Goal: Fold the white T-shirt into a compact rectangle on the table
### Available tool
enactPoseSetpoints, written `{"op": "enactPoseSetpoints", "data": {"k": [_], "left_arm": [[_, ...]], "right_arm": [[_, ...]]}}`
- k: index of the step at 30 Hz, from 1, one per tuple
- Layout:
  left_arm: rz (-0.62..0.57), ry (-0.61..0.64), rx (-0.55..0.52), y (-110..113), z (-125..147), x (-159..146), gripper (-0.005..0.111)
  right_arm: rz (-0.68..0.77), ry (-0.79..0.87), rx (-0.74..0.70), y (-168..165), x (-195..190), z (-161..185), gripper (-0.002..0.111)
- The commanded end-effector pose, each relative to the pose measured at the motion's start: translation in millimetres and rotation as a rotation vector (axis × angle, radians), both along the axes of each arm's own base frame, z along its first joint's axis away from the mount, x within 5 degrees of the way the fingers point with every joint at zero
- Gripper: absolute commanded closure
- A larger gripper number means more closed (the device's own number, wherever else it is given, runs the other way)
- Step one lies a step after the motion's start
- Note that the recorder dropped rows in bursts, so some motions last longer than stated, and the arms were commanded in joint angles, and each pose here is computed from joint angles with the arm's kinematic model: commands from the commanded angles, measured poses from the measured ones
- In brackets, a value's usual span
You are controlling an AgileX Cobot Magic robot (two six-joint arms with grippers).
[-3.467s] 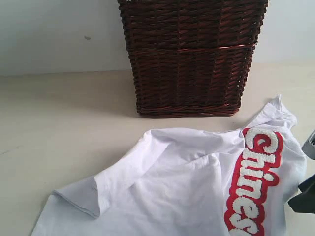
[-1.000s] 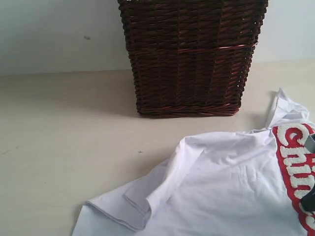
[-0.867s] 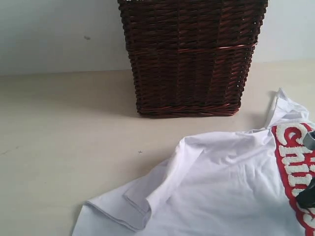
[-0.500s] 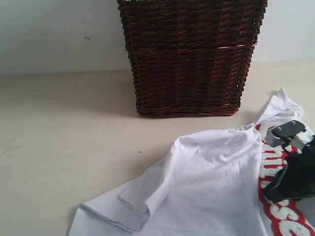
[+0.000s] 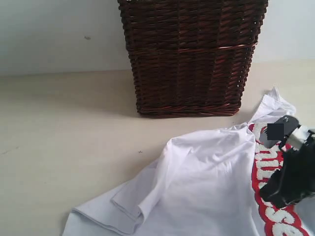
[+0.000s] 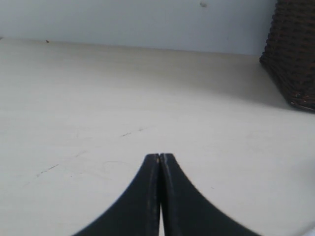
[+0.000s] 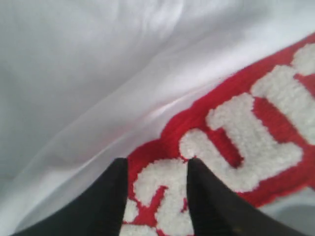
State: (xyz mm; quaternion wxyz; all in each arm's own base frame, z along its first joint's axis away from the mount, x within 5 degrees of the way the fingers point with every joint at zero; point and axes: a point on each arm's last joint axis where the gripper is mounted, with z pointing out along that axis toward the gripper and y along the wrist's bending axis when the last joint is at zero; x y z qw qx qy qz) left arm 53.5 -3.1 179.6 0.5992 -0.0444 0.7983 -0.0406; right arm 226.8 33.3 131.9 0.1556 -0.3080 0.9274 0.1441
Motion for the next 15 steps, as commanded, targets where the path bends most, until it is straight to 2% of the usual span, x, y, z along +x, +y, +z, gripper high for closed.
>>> {"op": "enactPoseSetpoints", "data": {"k": [1, 4, 6, 10, 15], "left_arm": [[-0.005, -0.01, -0.005, -0.4, 1.2, -0.4, 0.107], [-0.005, -0.01, -0.005, -0.4, 1.2, -0.4, 0.107], [-0.005, -0.01, -0.005, -0.4, 1.2, -0.4, 0.107], [-0.005, -0.01, -0.005, -0.4, 1.2, -0.4, 0.107], [-0.005, -0.01, -0.005, -0.4, 1.2, -0.4, 0.107]], "right_arm": [[-0.029, -0.144, -0.02, -19.0, -11.8, 43.0, 0.054], [-0.14, -0.162, -0.072, -40.4, -23.3, 60.4, 0.054], [-0.234, -0.092, -0.081, -53.4, -32.4, 59.8, 0.054], [-0.303, 0.123, -0.03, -68.2, -51.2, 38.2, 0.054], [-0.402, 0.273, 0.056, -84.1, -54.4, 12.6, 0.054]]}}
